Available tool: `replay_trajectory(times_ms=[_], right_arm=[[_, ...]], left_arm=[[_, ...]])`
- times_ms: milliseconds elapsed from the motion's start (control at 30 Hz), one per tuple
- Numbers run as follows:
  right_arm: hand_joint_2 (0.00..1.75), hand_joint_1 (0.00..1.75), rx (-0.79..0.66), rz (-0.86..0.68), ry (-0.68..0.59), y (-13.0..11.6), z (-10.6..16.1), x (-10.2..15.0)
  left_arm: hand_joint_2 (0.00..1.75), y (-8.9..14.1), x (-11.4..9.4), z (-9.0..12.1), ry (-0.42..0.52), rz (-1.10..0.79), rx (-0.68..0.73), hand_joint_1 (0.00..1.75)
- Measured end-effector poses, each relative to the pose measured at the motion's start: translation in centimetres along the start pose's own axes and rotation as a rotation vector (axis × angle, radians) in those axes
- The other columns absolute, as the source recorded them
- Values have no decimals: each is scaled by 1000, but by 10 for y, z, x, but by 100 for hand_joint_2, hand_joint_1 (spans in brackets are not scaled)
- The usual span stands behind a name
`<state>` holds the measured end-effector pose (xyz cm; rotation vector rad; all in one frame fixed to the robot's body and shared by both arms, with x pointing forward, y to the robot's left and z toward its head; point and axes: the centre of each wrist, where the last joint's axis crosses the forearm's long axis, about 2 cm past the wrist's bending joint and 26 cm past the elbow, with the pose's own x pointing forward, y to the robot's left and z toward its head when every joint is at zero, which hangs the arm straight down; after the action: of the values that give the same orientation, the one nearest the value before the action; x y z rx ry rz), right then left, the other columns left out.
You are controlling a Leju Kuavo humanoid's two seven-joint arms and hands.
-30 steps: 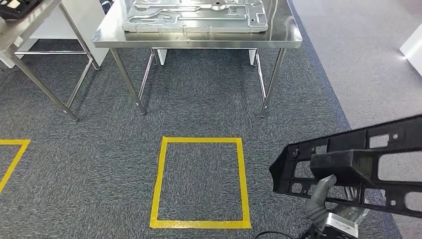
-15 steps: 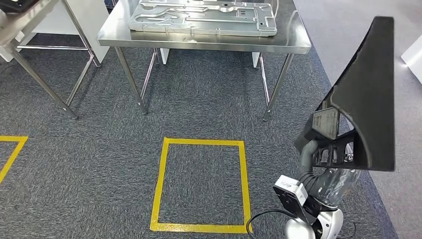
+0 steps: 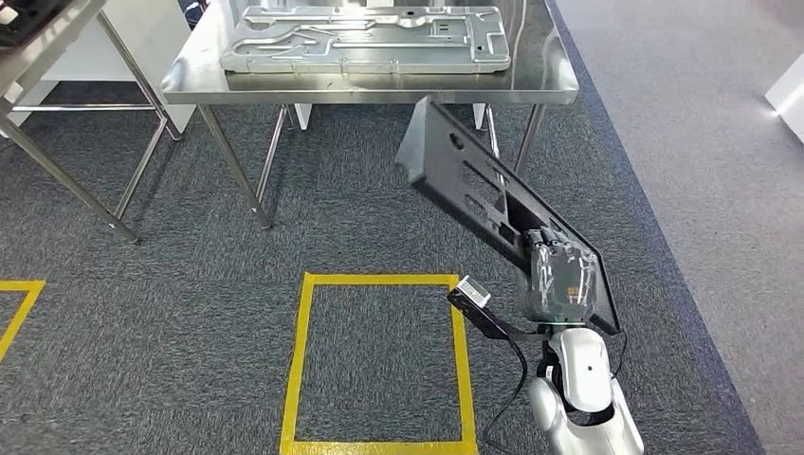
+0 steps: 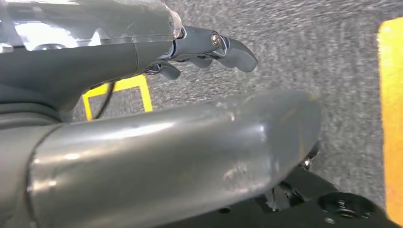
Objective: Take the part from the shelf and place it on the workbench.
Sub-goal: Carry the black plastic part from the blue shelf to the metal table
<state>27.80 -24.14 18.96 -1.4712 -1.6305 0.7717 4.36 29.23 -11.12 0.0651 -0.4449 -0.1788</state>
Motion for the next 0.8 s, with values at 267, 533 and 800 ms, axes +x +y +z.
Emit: replay_trajectory(times_ms=[267, 533, 800], right_arm=[[175, 175, 130, 88, -94, 26, -19, 17], [175, 175, 195, 211, -239, 38, -47, 39], [175, 175, 208, 289, -346, 39, -71, 57]], left_arm=[[0, 7, 3, -2, -7, -23, -1, 0], [0, 8, 5, -2, -11, -40, -19, 0], [0, 11, 10, -4, -19, -54, -22, 0]])
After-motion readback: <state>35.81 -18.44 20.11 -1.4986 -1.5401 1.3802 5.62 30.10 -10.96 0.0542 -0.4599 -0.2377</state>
